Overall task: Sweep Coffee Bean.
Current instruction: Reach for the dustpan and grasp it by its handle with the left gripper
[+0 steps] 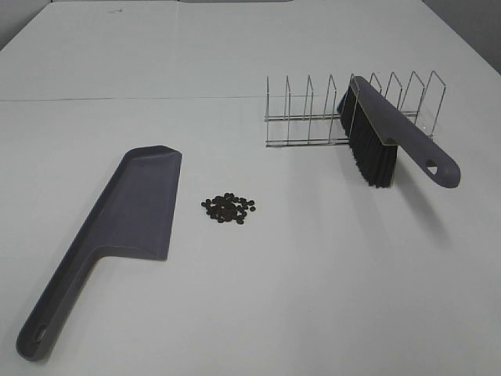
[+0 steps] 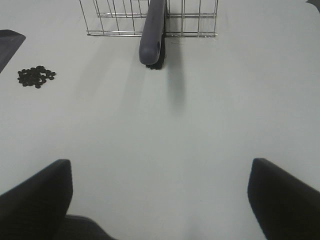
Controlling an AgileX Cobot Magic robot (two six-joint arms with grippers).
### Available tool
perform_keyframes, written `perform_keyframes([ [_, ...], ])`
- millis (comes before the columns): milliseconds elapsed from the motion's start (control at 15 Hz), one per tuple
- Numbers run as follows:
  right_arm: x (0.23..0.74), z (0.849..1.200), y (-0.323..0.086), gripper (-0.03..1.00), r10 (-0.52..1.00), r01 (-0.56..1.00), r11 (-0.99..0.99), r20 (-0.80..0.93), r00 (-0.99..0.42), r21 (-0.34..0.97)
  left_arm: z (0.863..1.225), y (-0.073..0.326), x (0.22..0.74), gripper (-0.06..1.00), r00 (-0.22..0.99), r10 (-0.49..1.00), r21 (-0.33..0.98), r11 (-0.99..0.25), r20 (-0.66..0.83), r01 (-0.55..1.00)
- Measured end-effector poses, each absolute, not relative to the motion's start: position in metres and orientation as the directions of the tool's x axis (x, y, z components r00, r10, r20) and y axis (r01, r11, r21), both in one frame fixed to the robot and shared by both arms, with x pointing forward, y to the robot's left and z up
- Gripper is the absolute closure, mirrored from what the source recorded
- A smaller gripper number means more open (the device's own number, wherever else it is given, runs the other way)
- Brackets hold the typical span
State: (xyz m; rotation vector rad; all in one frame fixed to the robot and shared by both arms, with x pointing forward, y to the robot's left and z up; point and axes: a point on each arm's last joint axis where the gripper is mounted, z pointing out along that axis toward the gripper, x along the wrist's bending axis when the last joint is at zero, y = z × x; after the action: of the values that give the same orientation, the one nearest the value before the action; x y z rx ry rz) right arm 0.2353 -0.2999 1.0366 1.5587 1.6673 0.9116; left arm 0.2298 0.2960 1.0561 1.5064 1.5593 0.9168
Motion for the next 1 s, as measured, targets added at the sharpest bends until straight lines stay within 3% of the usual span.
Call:
perform_keyframes([
  [267,0.235,1.037,-0.300,0.12,0.998,0.529,0.042,-0.011,-0.061,0.847,1.056,0.297,0.244,-0.05,-0.011,0.999,0.851,0.046,-0.048,0.524],
  [533,0.235,1.037,-0.300,0.12,0.998,0.529,0.042,-0.011,-0.061,0.847,1.064,0.303,0.280,-0.03,-0.035,0.999,0.624,0.022,0.009,0.781],
  [667,0.235,1.037,-0.300,0.12,0.998,0.529,0.042,-0.011,-0.061,0.847,1.087,0.307,0.327,0.00,-0.033,0.999,0.496,0.018,0.022,0.868],
  [800,0.235,1.037,-0.300,0.12,0.998,0.529,0.042,-0.011,-0.061,0.847,1.105,0.307,0.363,0.00,-0.025,1.000,0.456,0.020,0.004,0.890],
  [1000,0.235,1.037,-0.300,0.12,0.998,0.529,0.042,-0.011,-0.061,0.847,1.097,0.303,0.410,0.01,0.001,0.999,0.344,0.016,-0.051,0.939],
])
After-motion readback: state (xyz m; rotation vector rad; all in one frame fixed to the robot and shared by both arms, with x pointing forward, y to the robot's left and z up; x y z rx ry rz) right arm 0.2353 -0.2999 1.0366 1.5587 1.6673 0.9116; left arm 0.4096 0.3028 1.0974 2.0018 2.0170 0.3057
